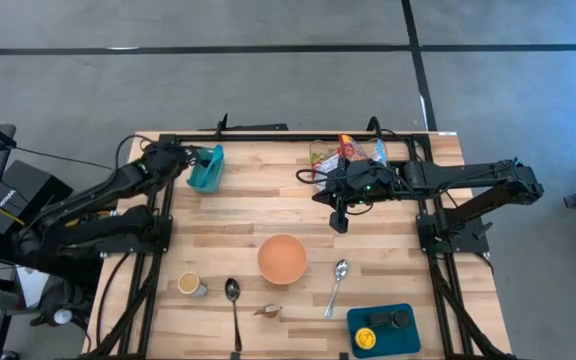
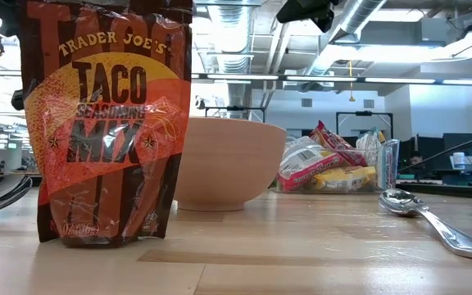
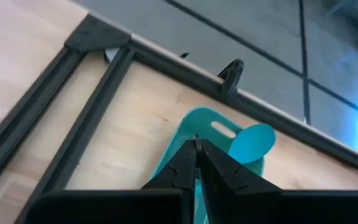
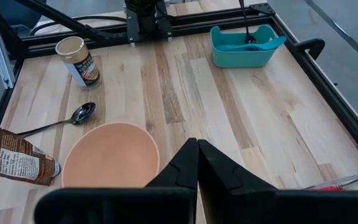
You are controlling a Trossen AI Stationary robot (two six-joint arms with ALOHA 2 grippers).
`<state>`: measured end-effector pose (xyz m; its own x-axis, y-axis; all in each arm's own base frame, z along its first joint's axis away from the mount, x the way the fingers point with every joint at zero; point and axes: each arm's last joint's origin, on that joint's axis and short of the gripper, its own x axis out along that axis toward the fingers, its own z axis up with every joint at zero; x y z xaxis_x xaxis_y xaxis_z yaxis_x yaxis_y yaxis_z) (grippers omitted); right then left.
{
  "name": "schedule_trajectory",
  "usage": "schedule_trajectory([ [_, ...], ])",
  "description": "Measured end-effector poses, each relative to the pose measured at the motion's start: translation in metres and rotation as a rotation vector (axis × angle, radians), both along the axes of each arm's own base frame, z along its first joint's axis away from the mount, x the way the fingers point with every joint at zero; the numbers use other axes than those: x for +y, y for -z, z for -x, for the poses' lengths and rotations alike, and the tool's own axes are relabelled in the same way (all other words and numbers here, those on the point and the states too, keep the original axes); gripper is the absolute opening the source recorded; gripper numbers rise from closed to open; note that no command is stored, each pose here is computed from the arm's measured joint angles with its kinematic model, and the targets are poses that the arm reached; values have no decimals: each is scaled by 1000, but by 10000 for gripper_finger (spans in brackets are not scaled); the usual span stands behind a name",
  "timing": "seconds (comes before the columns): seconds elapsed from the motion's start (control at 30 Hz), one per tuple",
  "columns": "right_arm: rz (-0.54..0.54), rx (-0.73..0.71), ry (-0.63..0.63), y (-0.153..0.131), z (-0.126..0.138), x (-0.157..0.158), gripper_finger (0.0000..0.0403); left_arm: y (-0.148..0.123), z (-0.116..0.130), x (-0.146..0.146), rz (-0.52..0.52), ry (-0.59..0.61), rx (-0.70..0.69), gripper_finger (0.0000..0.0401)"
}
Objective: Pick & Place Food Item
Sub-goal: Put the top black spoon into the light green bin
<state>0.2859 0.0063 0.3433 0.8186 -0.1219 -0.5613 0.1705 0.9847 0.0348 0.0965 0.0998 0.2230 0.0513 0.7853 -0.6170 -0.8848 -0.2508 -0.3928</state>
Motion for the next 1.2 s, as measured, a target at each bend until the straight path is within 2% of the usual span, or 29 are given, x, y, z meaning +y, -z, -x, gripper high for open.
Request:
schedule_trajectory([
  [0.23,-2,-1,2,0,0,0,0,3,-11,4,-5,7,-20,7],
  [0.83,-1,-1,2,0,0,0,0,4,-12,4,14,10,-53,26],
  [1.2,-1,-1,1,0,0,0,0,6,-11,2,67,43,-50,42],
])
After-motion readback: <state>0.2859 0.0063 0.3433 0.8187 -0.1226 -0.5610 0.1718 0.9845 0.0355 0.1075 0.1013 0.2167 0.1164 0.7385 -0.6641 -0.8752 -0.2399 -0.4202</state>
